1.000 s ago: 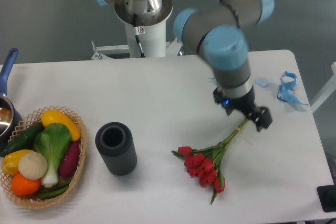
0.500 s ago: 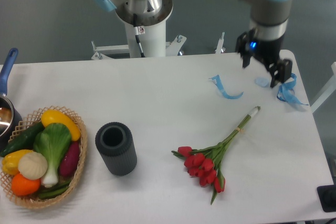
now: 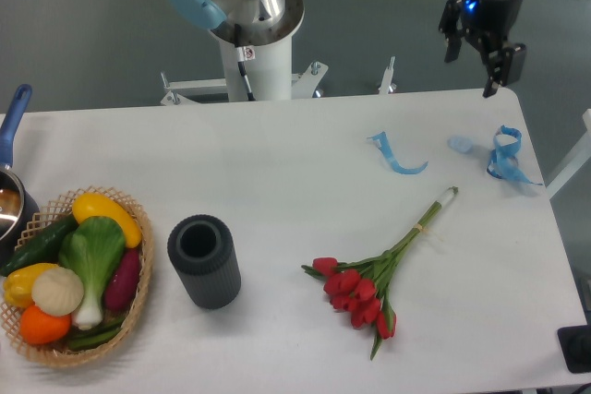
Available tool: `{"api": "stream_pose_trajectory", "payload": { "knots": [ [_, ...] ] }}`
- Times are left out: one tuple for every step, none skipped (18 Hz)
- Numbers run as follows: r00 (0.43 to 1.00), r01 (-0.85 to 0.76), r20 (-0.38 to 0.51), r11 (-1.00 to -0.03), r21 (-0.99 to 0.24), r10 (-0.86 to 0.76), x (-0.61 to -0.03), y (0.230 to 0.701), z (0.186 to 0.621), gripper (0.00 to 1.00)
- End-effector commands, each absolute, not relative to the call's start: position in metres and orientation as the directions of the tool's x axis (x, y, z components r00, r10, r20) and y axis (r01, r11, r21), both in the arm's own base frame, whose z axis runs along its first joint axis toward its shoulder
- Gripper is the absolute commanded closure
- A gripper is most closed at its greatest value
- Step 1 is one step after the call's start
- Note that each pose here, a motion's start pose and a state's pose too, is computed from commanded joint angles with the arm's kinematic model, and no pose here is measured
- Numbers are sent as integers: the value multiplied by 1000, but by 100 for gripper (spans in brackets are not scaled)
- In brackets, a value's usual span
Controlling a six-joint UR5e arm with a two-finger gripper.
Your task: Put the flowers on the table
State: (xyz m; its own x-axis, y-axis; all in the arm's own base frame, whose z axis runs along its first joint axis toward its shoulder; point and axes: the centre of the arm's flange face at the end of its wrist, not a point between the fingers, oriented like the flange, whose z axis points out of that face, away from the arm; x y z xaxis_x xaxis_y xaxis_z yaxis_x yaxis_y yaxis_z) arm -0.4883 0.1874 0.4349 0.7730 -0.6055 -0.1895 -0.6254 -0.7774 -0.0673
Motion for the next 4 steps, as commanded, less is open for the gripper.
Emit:
{"api": "stream_pose_trajectory", "payload": {
  "knots": [
    [773, -626, -192, -777, -71, -605, -488, 188, 435, 0],
    [772, -627, -200, -774, -83, -604, -488, 189, 435, 0],
    [774, -625, -208, -775, -97, -598, -488, 191, 436, 0],
    [776, -622, -212, -776, -105, -594, -488, 192, 436, 0]
  ]
}}
